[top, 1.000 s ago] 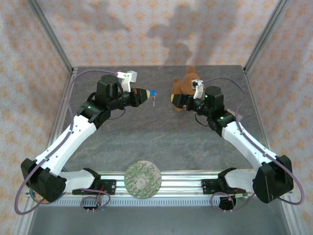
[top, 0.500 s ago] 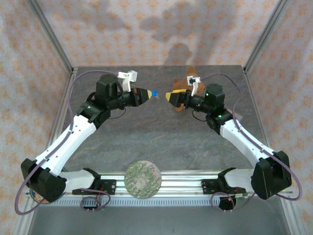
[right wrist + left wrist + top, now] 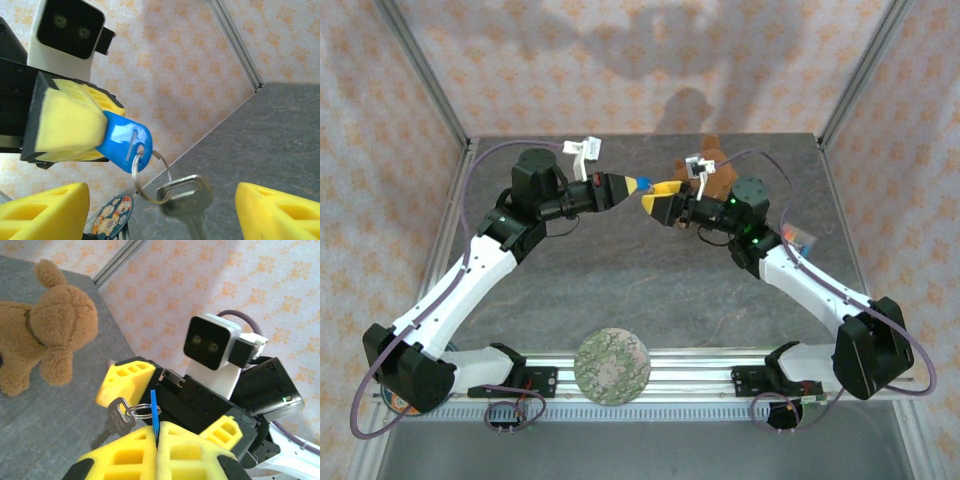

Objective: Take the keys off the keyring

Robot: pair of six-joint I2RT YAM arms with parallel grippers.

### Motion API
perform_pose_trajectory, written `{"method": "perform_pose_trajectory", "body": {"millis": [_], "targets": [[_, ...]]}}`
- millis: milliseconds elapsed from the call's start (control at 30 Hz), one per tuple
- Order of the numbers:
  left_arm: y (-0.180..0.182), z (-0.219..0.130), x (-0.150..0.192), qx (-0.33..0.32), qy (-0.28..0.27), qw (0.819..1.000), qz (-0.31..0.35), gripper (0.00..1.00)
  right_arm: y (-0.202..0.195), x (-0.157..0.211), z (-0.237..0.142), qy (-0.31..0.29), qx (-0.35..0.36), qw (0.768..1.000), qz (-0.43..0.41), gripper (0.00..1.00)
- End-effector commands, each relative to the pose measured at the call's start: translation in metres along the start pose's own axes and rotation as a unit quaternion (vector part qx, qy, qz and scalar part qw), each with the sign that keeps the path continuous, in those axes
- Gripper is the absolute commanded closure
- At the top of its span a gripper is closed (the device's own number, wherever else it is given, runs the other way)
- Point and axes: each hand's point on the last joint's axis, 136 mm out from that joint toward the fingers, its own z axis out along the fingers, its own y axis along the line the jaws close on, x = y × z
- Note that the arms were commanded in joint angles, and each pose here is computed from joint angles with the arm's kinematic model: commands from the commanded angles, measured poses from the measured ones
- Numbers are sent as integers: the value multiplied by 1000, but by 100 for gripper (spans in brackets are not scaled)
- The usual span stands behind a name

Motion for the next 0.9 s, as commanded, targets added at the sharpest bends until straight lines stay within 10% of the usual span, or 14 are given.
{"method": "perform_pose_trajectory", "body": {"millis": [0,867], "targets": [[-14,-2,-4,36,-8,999,1,100,13,-12,2,-24,-22,999,-24,24],[-19,-9,-14,42,-43,998,2,100,48,-24,4,-30,-106,994,-4,31]]}}
